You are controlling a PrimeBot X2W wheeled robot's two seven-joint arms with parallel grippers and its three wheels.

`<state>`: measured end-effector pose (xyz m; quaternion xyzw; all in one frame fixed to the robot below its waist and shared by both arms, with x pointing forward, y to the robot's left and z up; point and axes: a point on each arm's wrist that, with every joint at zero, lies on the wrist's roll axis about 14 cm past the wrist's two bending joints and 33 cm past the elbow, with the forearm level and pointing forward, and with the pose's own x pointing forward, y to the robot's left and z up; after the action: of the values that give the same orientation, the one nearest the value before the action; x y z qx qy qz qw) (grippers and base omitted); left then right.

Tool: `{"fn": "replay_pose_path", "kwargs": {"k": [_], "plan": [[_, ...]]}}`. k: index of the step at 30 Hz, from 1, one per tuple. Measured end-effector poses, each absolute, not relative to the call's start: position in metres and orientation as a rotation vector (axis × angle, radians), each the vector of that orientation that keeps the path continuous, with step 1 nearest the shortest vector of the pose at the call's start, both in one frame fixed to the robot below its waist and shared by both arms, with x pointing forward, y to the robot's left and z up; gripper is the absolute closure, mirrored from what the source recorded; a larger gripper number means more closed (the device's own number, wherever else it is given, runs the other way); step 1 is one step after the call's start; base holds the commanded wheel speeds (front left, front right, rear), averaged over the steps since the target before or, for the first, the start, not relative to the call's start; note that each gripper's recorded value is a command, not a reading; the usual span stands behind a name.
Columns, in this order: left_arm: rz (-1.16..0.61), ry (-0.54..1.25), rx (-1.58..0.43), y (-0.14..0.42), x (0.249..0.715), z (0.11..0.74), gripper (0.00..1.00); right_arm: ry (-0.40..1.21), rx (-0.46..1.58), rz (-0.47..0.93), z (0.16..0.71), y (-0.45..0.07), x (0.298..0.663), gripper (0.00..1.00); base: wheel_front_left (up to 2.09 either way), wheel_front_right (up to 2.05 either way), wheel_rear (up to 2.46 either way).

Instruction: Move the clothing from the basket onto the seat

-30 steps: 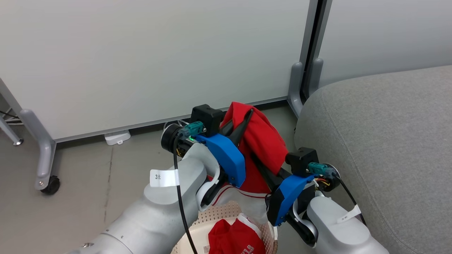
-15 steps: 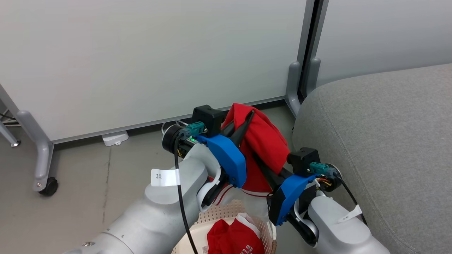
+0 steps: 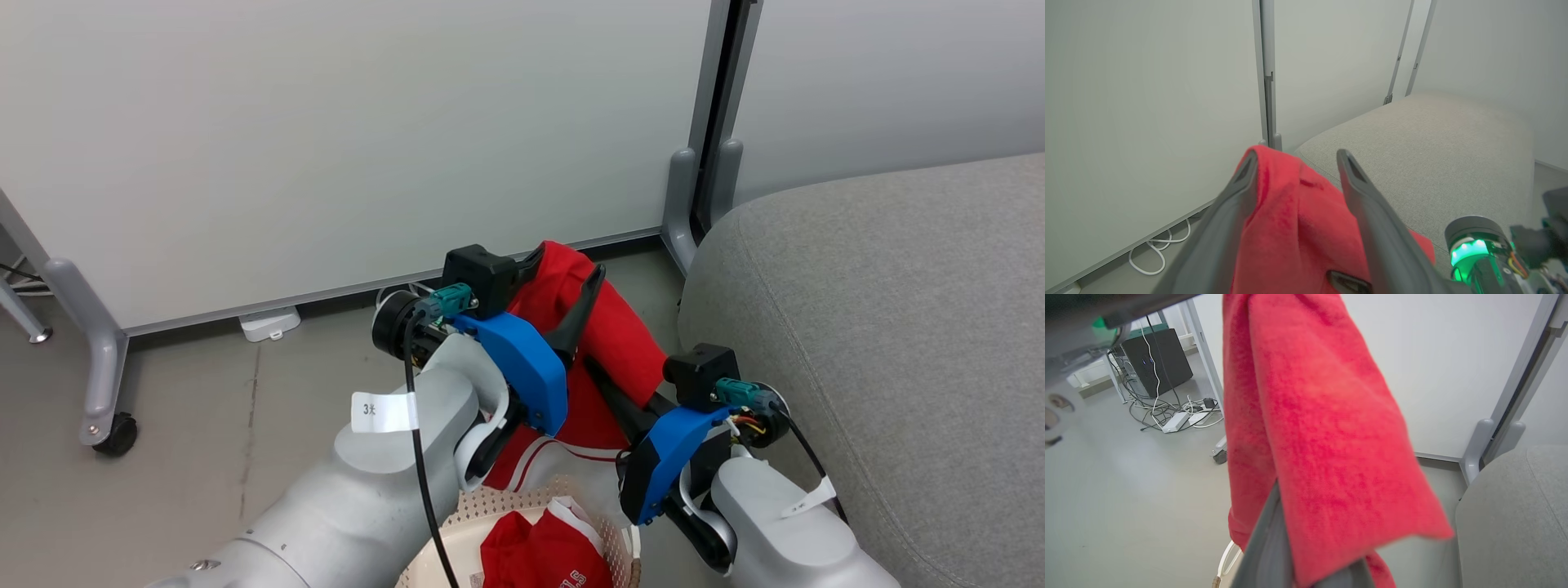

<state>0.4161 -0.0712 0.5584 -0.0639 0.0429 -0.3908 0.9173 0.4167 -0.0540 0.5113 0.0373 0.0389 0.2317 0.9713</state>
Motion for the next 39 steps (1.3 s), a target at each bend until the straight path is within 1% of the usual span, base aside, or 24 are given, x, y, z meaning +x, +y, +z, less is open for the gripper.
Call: {"fn": "replay_pose_path", "kwargs": {"k": [6,11,23,34,39], "plan": [[-0.799,0.08,-0.129,-0.07,0.418,0.56,0.0,0.085,0.076,0.468,0.509,-0.054,0.417,1.0,0.0,0.0,0.0],[-0.803,0.016,-0.128,-0.068,0.421,0.574,0.0,0.091,0.08,0.464,0.507,-0.055,0.418,1.0,0.0,0.0,0.0],[-0.707,-0.026,-0.141,-0.009,0.402,0.543,0.0,0.074,0.064,0.456,0.509,-0.055,0.431,1.0,0.0,0.0,0.0],[-0.585,0.016,-0.176,0.041,0.377,0.504,0.0,0.058,0.053,0.447,0.51,-0.058,0.435,1.0,0.0,0.0,0.0],[-0.535,0.016,-0.181,0.057,0.371,0.499,0.0,0.055,0.05,0.441,0.51,-0.059,0.436,1.0,0.0,0.0,0.0]]}}
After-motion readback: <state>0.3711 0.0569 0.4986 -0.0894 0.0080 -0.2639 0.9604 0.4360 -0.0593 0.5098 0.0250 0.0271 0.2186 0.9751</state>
